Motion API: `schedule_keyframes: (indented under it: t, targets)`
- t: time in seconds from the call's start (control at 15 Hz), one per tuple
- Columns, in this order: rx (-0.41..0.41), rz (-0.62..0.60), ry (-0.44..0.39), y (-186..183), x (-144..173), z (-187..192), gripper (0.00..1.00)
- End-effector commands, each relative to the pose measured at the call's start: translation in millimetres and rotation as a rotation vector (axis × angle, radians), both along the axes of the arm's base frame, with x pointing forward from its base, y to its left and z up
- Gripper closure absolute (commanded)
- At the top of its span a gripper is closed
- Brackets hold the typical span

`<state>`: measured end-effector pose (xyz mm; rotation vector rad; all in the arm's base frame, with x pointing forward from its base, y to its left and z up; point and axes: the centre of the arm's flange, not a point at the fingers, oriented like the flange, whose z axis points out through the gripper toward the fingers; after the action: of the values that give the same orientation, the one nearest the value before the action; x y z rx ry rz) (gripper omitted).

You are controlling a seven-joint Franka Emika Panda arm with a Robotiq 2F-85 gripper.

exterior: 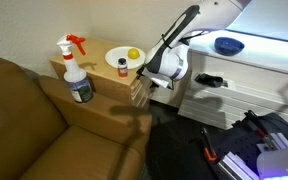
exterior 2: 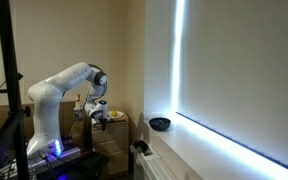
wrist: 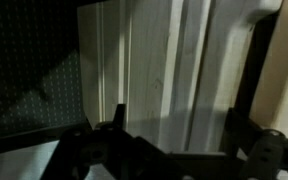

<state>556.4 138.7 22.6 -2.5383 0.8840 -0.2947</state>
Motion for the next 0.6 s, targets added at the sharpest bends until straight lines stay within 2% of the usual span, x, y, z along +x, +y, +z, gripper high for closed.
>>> schedule_keyframes:
  t: [0.0, 0.2, 0.33, 0.53]
  targets:
    - [0.002, -0.028, 0.015, -2.5, 4.2, -33.9, 0.0]
    - [-0.008, -0.025, 0.044, -5.1, 1.7, -40.2, 0.0]
    - [-0.033, 0.01, 0.141, -11.1, -4.7, -47.8, 0.0]
    - [-0.045, 0.009, 0.184, -34.5, -15.4, -60.6, 0.0]
